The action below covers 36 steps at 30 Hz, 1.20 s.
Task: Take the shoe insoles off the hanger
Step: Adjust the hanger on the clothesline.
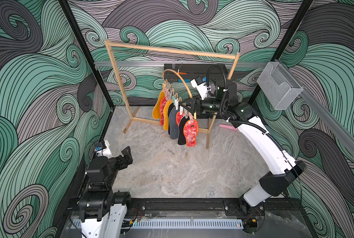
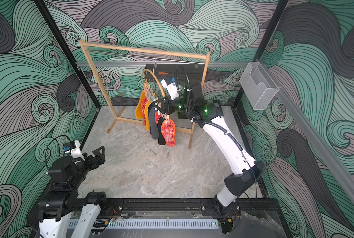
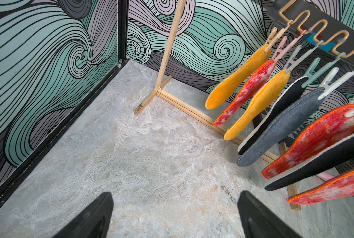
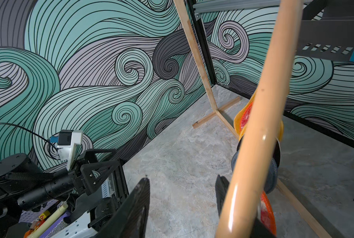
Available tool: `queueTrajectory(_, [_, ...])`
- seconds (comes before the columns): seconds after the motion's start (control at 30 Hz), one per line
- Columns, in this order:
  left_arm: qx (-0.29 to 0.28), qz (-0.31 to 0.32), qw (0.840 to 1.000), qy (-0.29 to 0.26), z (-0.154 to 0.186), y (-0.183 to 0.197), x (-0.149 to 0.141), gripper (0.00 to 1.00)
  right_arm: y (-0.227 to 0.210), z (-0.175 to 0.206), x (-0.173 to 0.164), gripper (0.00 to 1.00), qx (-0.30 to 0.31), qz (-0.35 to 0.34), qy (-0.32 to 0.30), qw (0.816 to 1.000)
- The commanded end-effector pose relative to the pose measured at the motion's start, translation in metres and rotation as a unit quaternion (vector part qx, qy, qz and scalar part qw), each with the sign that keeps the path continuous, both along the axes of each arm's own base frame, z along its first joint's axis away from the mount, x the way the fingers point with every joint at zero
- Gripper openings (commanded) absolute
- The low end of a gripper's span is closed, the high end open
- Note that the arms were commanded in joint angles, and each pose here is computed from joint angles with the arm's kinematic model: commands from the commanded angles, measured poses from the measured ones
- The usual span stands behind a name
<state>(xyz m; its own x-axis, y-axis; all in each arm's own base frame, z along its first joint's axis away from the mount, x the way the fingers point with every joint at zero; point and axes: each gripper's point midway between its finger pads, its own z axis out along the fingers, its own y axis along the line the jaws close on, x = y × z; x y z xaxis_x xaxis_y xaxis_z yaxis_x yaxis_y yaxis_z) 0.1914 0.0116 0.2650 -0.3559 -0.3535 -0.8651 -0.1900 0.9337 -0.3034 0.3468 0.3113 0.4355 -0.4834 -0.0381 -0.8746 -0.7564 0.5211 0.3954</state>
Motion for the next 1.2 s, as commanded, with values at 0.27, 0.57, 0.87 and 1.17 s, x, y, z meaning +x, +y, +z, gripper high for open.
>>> queueTrajectory(0.27, [0.005,-0.012,1.000,-0.003,0.001,-0.003,0.004,0.96,0.025,0.030,0.002,0.57,0.053,0.049,0.007,0.997])
queueTrajectory(0.57, [0.004,-0.014,1.000,-0.001,0.000,-0.004,0.006,0.96,-0.014,0.009,0.011,0.66,-0.013,-0.049,-0.040,0.998])
queueTrajectory(0.87, [0.004,-0.012,1.000,0.003,-0.001,-0.003,0.006,0.96,-0.070,-0.003,-0.008,0.72,-0.036,-0.098,-0.053,0.993])
queueTrajectory(1.17, [0.004,0.003,0.998,0.057,-0.008,0.005,0.040,0.96,-0.126,-0.099,-0.074,0.72,-0.051,-0.147,-0.024,0.988])
